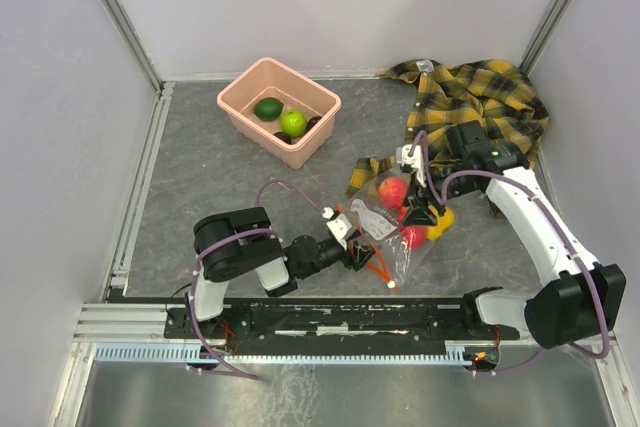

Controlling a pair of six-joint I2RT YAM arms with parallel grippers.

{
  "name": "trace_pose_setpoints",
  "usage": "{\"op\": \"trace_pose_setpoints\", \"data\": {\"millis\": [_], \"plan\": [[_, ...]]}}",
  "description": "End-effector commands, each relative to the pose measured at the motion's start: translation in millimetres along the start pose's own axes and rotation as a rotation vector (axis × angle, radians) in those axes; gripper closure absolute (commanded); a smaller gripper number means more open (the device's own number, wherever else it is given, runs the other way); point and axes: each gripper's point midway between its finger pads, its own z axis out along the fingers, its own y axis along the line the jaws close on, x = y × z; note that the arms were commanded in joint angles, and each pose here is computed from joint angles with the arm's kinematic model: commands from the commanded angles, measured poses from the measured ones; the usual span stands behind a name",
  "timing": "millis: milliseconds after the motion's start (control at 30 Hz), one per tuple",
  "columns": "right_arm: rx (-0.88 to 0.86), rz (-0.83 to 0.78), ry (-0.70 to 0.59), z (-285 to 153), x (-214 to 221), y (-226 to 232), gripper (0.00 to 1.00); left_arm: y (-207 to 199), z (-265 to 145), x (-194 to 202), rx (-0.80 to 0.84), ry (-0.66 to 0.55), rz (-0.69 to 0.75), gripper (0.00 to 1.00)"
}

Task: Open the zip-top bag and remove the fake food
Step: Pick up the fake fruit from the zipper food storage bag.

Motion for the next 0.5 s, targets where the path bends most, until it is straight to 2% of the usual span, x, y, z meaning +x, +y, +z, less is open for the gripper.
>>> {"op": "trace_pose_setpoints", "data": {"millis": [0, 100, 167, 300, 467], "plan": [[0.241, 0.025, 0.114, -34, 26, -43, 0.43, -12, 8, -45, 0.063, -0.187, 0.125, 0.35], [0.392, 0.086, 0.236, -43, 57, -73, 0.49, -13, 9, -44, 0.076, -0.187, 0.158, 0.36], [0.423, 0.126, 0.300, -43, 74, -83, 0.53, -15, 10, -44, 0.087, -0.187, 0.174, 0.36], [0.371, 0.195, 0.403, -30, 98, -90, 0.57, -18, 12, -43, 0.106, -0.187, 0.177, 0.35], [0.337, 0.098, 0.491, -12, 117, -92, 0.58, -19, 10, -39, 0.116, -0.176, 0.165, 0.33]]}}
